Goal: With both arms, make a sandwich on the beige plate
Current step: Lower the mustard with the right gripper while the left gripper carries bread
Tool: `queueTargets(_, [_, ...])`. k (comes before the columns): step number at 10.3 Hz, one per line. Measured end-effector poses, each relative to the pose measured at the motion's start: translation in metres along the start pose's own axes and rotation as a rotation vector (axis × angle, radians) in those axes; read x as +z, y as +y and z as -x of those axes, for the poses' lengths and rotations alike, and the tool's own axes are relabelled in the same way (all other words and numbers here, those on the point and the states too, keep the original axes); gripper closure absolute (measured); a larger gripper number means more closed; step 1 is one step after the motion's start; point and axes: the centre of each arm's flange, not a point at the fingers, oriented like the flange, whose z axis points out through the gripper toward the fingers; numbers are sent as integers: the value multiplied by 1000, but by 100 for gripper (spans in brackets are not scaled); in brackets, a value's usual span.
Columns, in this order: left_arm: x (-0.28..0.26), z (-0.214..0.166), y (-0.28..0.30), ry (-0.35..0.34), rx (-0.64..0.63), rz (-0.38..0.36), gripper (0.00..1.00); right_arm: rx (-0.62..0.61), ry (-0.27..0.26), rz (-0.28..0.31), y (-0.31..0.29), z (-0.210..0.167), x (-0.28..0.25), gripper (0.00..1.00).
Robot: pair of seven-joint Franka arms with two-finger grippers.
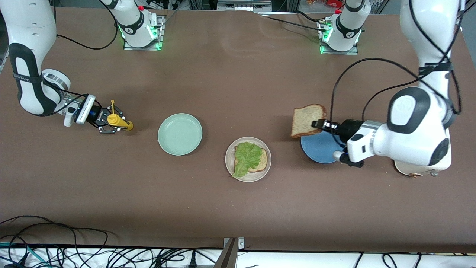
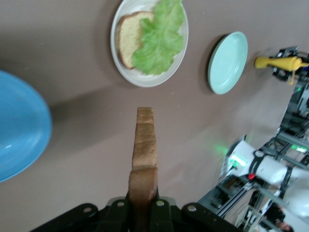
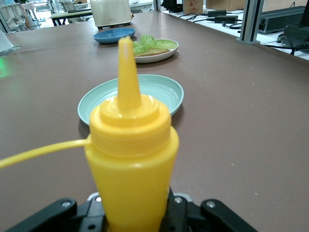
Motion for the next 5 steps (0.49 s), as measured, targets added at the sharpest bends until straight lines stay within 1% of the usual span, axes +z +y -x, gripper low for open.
queueTargets(1, [19, -10, 13, 18, -22, 6, 90, 2, 7, -1, 0, 0, -1, 52])
queueTargets(2, [37, -18, 26, 35, -52, 14, 90, 6, 19, -1, -1, 1, -3, 50])
queueTargets(3, [55, -26, 38, 59, -87, 14, 90, 17, 42, -1, -3, 5, -8, 43])
queueTargets(4, [71, -34, 48, 89, -126, 8, 90, 39, 66, 2, -5, 14, -15, 40])
queueTargets(5, [87, -40, 58, 117, -161, 14, 90, 61, 79, 5, -9, 26, -24, 26])
